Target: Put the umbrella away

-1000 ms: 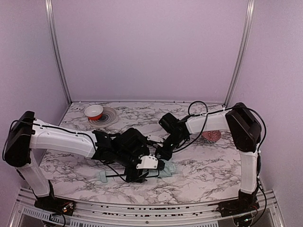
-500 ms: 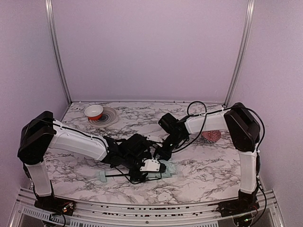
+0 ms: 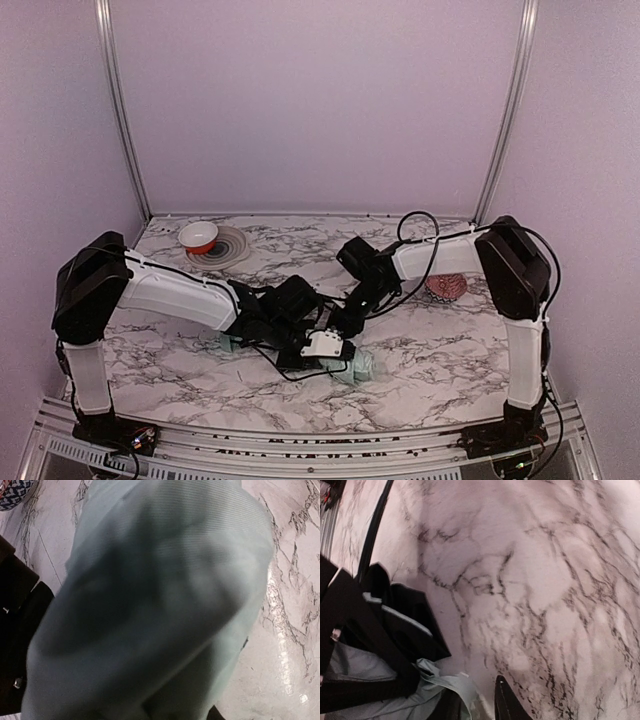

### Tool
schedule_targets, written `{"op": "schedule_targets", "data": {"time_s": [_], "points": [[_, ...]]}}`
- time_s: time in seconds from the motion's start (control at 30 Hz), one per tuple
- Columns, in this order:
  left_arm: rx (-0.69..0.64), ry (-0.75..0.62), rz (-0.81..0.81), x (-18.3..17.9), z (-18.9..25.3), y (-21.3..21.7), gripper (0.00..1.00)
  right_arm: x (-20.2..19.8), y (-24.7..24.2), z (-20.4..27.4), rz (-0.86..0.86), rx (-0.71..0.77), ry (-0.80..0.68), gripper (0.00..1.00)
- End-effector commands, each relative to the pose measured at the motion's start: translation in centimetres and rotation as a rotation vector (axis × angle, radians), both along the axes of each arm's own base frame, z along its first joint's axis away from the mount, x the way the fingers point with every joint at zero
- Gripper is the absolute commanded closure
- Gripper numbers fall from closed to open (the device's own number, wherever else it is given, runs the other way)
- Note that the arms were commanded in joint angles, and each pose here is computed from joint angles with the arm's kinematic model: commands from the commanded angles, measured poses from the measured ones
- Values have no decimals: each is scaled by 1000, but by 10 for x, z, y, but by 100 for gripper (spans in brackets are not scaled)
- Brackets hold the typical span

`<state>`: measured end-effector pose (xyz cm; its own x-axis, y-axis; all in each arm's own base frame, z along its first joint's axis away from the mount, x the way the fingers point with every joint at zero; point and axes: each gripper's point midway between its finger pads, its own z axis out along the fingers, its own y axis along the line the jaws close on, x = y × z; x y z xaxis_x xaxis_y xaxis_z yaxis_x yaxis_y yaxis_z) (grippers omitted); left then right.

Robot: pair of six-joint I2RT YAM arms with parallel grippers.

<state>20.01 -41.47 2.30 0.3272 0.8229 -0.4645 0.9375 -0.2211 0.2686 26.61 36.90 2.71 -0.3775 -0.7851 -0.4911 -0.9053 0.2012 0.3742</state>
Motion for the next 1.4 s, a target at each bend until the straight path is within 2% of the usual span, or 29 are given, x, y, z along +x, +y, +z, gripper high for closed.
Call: {"op": "schedule_targets", "data": {"time_s": [0.0, 0.17, 0.23, 0.4, 0.53, 0.63, 0.73, 0.97, 1.07, 1.17, 1.37], "points": [[235, 209, -34, -40, -51, 48, 83, 25, -10, 25, -67, 14, -62, 66], [71, 301, 58, -21, -11, 27, 98, 49, -26, 58, -154, 61, -98, 46], [-7, 318, 117, -2, 11, 22, 100, 59, -34, 75, -189, 89, -125, 41], [-245, 430, 206, 26, 83, 16, 100, 83, -57, 123, -277, 181, -192, 39], [-595, 620, 168, 32, 196, 16, 100, 84, -70, 160, -287, 251, -250, 39], [-752, 645, 132, 31, 257, 27, 100, 70, -67, 191, -244, 345, -290, 39], [-801, 629, 68, 18, 286, 34, 100, 44, -54, 222, -173, 493, -290, 39], [-822, 662, -3, 0, 309, 42, 100, -22, -23, 280, 31, 746, -322, 36], [-869, 648, -89, -15, 331, 48, 100, -35, -19, 298, 63, 799, -345, 35], [-895, 628, -103, -19, 343, 52, 100, -48, -18, 304, 97, 817, -397, 33], [-888, 648, -102, -21, 342, 49, 100, -35, -7, 306, 21, 836, -522, 30]]}}
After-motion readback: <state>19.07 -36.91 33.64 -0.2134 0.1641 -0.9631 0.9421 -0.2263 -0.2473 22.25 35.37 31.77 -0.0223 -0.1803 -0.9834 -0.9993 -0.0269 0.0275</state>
